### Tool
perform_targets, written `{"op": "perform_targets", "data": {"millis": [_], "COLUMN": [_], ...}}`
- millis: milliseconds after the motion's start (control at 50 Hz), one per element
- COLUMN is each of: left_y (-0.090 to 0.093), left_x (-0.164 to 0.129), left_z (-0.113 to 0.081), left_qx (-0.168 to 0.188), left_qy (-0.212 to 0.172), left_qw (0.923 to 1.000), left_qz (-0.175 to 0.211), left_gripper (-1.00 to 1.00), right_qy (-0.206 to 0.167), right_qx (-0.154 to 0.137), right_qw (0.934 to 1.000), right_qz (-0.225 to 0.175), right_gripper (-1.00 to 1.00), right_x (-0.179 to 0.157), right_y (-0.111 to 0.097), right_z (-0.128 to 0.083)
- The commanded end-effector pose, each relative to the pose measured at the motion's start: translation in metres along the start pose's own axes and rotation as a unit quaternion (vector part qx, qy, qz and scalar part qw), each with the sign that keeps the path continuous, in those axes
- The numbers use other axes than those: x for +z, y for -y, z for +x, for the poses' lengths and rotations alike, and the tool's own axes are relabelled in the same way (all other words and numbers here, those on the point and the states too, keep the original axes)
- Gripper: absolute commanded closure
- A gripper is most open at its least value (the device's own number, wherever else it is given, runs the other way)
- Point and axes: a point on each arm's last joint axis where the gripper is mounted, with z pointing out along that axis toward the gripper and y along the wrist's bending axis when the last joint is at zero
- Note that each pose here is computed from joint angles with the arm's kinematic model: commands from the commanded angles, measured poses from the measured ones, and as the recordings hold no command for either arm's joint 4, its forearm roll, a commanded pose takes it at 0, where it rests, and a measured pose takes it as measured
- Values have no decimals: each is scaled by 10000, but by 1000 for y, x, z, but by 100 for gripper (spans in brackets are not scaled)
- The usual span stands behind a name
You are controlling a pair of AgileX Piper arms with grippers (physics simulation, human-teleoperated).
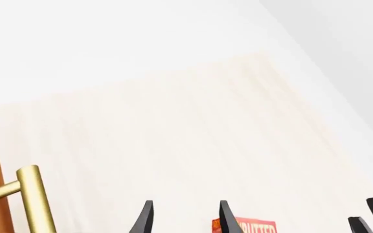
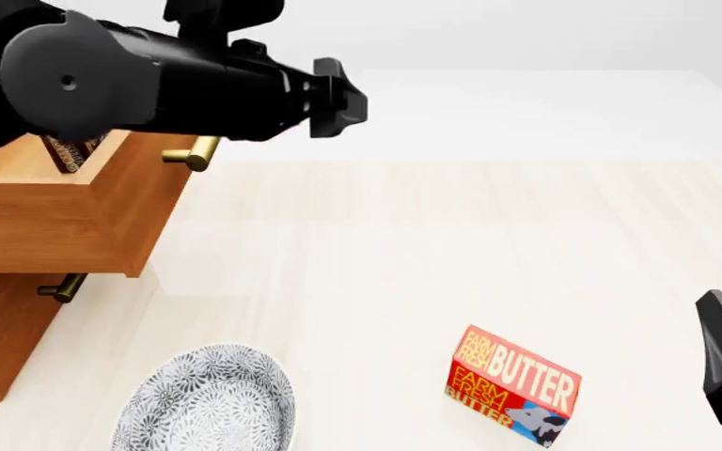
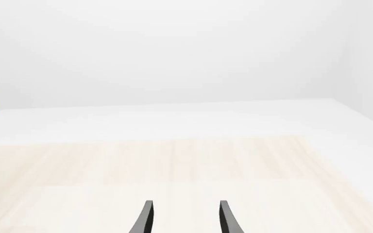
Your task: Put the chocolate pudding in the top drawer of the cabinet and close it.
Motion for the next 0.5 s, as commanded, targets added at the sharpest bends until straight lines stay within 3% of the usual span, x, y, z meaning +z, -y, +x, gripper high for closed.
{"op": "perform_targets", "data": {"millis": [20, 500], "left_y": [-5, -22], "left_x": [7, 15], "left_z": [2, 14], "left_qx": [-157, -463], "left_qy": [-11, 33], "left_qw": [9999, 9987], "left_qz": [-57, -220], "left_gripper": [-100, -100], "right_qy": [1, -2], "right_qx": [1, 4], "right_qw": [10000, 10000], "right_qz": [0, 1], "right_gripper": [-100, -100], "right_x": [0, 0], "right_y": [0, 0], "right_z": [0, 0]}}
